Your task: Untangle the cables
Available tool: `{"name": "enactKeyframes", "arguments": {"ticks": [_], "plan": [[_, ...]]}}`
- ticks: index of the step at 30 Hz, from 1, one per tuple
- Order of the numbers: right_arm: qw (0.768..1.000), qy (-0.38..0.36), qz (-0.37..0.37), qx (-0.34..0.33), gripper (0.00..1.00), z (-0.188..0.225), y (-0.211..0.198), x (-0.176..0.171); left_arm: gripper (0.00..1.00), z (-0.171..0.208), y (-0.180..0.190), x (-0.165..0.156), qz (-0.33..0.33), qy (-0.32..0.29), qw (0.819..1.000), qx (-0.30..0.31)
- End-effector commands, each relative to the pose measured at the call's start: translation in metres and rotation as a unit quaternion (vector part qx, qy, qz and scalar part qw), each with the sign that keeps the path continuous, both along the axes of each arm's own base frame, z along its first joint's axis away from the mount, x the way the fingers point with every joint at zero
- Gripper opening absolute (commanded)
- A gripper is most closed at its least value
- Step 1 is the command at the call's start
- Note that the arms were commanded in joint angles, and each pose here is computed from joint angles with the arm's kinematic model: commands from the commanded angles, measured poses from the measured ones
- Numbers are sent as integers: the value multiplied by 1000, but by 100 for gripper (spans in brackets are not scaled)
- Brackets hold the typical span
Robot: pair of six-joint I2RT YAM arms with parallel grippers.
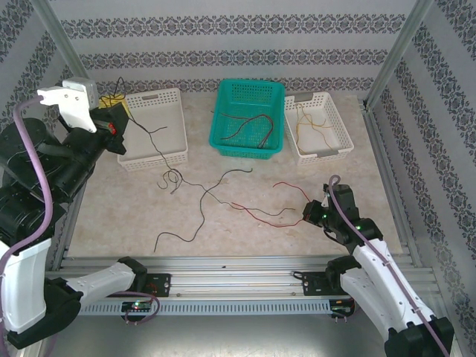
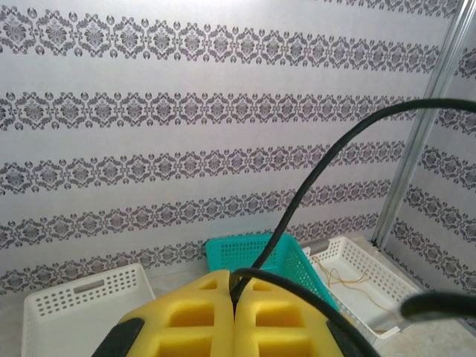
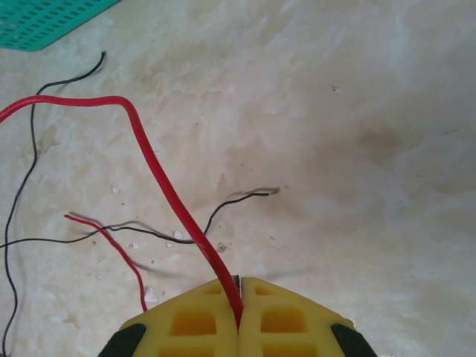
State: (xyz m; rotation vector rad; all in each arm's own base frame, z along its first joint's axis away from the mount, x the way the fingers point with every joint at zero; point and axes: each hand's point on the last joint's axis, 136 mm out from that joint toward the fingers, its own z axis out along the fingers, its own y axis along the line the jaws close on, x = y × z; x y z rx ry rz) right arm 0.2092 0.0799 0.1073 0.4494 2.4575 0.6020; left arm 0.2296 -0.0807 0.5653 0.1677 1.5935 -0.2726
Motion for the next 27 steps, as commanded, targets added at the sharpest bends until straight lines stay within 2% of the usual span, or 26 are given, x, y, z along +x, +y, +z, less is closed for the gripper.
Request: {"name": "enactKeyframes", "arguments": {"ticks": [1,7,13,18,22,24,27], "plan": [[998,-55,8,27,0,49,6,8,0,-16,1,8,11,21,999,29],[990,-118,51,56,0,143,21,9,0,-39,3,16,25,40,997,56],[983,-168,58,55,0,201,26,33,0,-66,-4,20,10,62,996,62],[973,-204,80,64,0,240,51,86,0,-93,-21,26,-23,85,995,42],[966,-232,104,39,0,267,78,136,0,-110,-32,28,-49,91,994,31],[966,-237,100,17,0,271,85,160,0,-116,-36,29,-59,92,994,27],[967,-231,106,19,0,269,99,201,0,-126,-44,31,-77,93,992,24]]}}
